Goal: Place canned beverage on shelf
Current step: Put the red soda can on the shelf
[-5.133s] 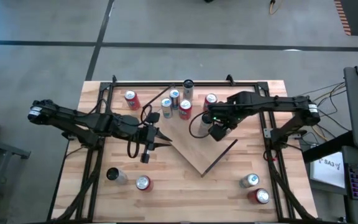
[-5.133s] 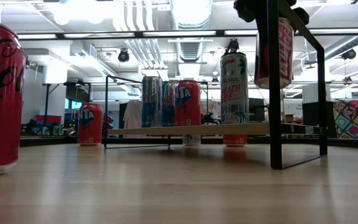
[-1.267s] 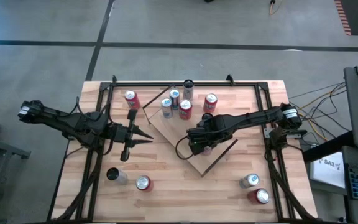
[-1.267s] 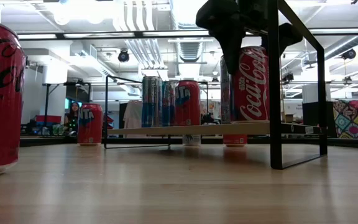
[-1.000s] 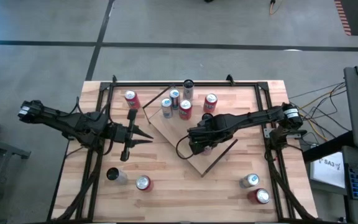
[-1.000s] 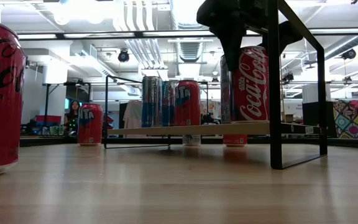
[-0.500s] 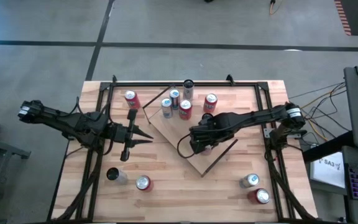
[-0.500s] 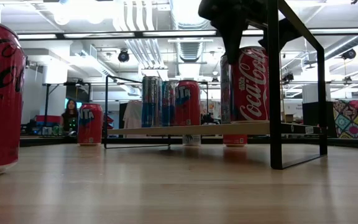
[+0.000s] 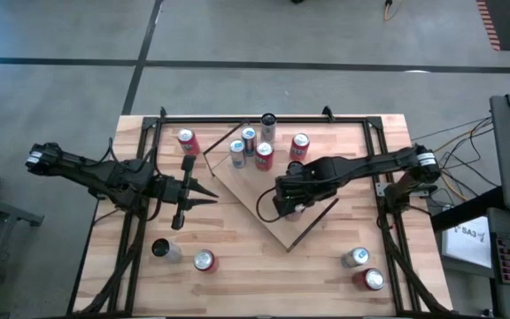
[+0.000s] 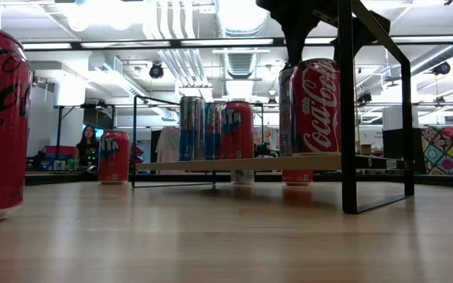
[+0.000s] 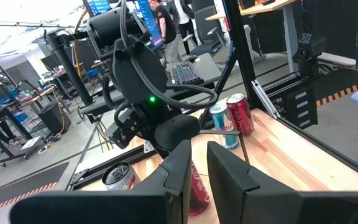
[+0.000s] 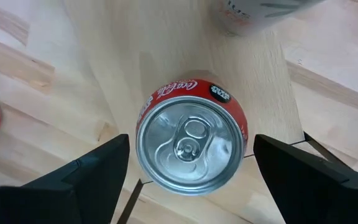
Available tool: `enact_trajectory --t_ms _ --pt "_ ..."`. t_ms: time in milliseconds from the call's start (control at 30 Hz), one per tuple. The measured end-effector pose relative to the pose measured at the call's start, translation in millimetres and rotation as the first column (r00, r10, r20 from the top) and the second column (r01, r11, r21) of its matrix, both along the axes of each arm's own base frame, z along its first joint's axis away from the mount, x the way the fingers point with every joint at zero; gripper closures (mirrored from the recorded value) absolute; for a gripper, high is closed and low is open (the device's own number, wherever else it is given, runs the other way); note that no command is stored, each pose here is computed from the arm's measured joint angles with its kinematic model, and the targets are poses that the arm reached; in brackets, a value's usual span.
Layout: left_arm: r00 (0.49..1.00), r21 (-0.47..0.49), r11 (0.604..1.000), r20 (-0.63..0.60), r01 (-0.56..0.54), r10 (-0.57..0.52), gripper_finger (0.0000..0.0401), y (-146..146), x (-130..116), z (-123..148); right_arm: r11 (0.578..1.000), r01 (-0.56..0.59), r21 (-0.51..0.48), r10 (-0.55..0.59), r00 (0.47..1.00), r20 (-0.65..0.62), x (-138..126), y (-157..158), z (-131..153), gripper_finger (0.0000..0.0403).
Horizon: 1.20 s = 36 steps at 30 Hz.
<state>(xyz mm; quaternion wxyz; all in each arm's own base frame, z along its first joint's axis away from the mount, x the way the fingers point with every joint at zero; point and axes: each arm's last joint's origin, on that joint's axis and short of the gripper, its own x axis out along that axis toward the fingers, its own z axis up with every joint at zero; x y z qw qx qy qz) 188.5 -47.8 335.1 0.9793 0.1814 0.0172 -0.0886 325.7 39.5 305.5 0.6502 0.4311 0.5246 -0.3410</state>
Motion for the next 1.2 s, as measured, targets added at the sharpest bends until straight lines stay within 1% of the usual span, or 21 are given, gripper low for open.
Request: enact_trajectory --t_ms 133,400,500,700,867,933,1033,1200 --pt "1.0 0.0 1.0 0.0 0.0 0.0 0.0365 0.0 0.0 -0.1 1.0 -0.004 0.021 0.004 1.0 0.025 -5.3 -0.1 8.0 0.0071" --pt "1.0 0.002 1.0 0.0 0.0 0.0 0.0365 0.0 0.0 0.0 1.0 -0.024 0.019 0.022 0.998 0.058 -15.5 -1.5 20.5 0.0071" --pt "1.0 0.003 1.0 0.0 0.0 0.0 0.0365 0.0 0.0 0.0 0.999 -0.049 0.009 0.049 0.998 0.041 -18.9 -1.8 21.6 0.0071" --pt "1.0 0.003 1.0 0.0 0.0 0.0 0.0365 0.0 0.0 -0.1 0.988 -0.147 -0.043 0.147 0.989 -0.002 -22.9 -3.1 20.7 0.0073" --pt "1.0 0.003 1.0 0.0 0.0 0.0 0.0365 0.0 0.0 0.0 0.98 -0.191 -0.062 0.19 0.982 -0.024 -24.9 -3.7 20.6 0.0076" --pt "1.0 0.003 1.0 0.001 0.0 0.0 0.0365 0.0 0.0 0.0 0.967 -0.244 -0.073 0.241 0.969 -0.044 -27.3 -4.0 21.0 0.0076" --pt "1.0 0.003 1.0 0.001 0.0 0.0 0.0365 0.1 0.0 0.0 0.927 -0.356 -0.115 0.351 0.934 -0.061 -29.0 -1.8 21.9 0.0076" --pt "1.0 0.003 1.0 0.001 0.0 0.0 0.0365 0.0 0.0 -0.1 0.874 -0.454 -0.176 0.435 0.89 -0.136 -33.0 -4.0 21.3 0.0076"
